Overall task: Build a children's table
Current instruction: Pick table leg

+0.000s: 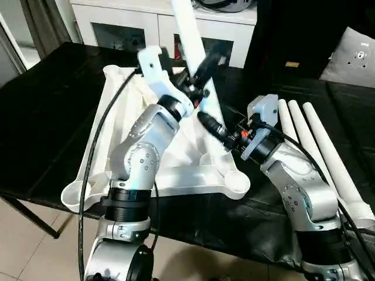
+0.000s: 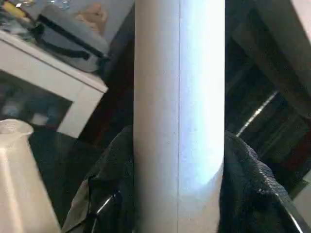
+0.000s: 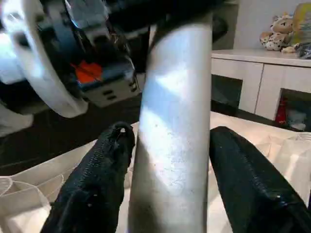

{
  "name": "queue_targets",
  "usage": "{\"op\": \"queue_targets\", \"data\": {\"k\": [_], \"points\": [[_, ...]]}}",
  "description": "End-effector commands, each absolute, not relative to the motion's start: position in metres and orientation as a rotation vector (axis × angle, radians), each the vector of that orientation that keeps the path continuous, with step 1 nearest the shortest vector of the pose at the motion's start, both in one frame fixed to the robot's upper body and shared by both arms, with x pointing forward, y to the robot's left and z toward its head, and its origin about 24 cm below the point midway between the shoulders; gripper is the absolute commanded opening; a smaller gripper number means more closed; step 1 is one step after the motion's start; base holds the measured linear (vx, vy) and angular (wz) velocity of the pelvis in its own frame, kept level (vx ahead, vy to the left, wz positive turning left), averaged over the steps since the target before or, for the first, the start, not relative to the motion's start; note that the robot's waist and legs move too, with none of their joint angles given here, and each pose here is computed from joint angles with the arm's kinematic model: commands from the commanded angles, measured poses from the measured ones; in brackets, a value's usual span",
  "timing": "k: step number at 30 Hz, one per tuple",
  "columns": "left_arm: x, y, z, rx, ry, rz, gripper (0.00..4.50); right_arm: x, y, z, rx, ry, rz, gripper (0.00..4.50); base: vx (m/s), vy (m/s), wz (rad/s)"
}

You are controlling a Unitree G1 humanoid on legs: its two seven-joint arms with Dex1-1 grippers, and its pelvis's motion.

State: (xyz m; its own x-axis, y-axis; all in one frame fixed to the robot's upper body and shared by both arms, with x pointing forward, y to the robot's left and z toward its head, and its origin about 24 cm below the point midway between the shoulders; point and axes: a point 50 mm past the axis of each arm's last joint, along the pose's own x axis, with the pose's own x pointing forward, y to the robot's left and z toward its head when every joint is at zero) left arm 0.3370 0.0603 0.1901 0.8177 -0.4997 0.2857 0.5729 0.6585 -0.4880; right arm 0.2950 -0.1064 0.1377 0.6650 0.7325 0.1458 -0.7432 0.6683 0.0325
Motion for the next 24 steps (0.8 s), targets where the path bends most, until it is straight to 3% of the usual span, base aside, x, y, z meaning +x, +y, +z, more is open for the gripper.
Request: {"op": "queue_targets", "data": {"k": [1, 6, 9, 13, 24], "points": [[0.340, 0.067, 0.195, -0.570, -0.145, -0.609, 1.82, 0.293, -0.115, 0.142, 0.121, -0.124, 0.831, 3.12, 0.000, 0.000, 0.00], [0.339, 0.073, 0.197, -0.526, -0.138, -0.656, 1.82, 0.295, -0.133, 0.151, 0.183, -0.122, 0.790, 3.46, 0.000, 0.000, 0.00], [0.337, 0.080, 0.196, -0.532, -0.113, -0.701, 1.82, 0.293, -0.150, 0.165, 0.305, -0.164, 0.797, 3.83, 0.000, 0.000, 0.00], [0.337, 0.085, 0.198, -0.549, -0.101, -0.742, 1.82, 0.289, -0.161, 0.171, 0.401, -0.163, 0.826, 3.86, 0.000, 0.000, 0.00], [0.323, 0.085, 0.221, -0.707, -0.152, -0.945, 1.82, 0.284, -0.162, 0.169, 0.432, -0.065, 0.893, 3.86, 0.000, 0.000, 0.00]]}}
